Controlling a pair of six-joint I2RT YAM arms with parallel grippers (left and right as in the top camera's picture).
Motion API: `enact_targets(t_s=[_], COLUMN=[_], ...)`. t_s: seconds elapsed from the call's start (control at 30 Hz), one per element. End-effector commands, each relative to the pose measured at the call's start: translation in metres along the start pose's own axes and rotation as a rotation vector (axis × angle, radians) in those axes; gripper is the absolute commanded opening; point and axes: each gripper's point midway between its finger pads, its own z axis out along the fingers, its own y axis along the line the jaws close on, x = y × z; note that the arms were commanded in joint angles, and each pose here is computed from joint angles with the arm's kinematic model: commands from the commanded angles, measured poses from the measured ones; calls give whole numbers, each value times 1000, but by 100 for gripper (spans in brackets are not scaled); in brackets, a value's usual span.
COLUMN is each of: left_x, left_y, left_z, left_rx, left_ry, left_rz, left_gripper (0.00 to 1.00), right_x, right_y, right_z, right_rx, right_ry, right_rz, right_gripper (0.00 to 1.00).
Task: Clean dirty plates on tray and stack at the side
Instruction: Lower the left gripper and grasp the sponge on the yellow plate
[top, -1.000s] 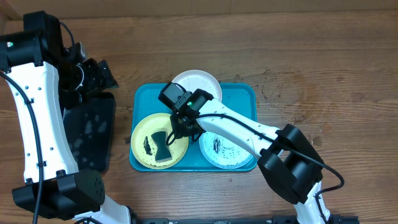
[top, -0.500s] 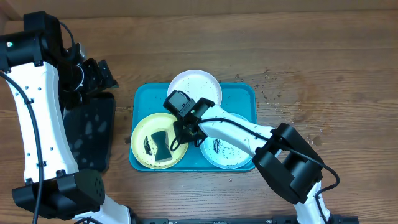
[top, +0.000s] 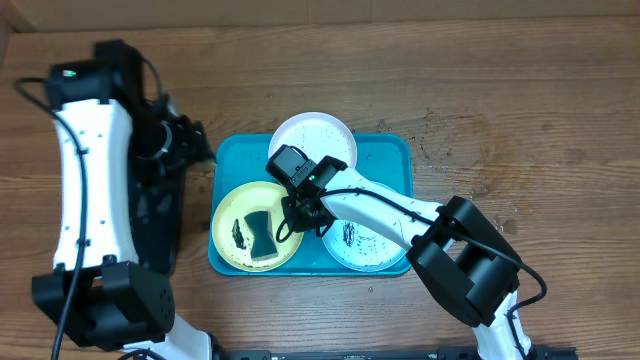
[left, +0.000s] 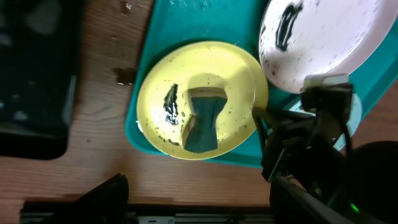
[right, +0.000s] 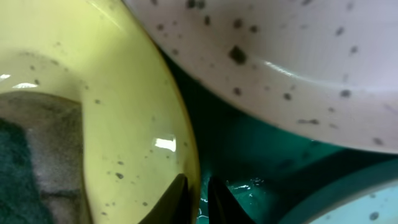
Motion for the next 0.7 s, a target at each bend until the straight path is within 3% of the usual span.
enact_targets(t_s=[0.0,0.1,0.23,0.5,0.67], left_x=[16,24,31,58,65], left_y=[-7,-8,-11,-27,-26], left_z=[21,42,66,125,148], left_rx=[4,17,74,179,151], left_ry=[56,104,147,231,231], left_rz=[51,52,44,79,50], left_gripper=[70,67,40,38,36], right_x=[-1,-2,-3,-3,-3], right_y=[-6,-7,-8,-6,-6], right_z=[0,-1,-2,-2,-2], right_rx=[-10,-41,-68,-80,-79], right_ry=[13,31,44,45,46], right_rz=[20,39,53,52,53], right_gripper=[4,4,4,4,4])
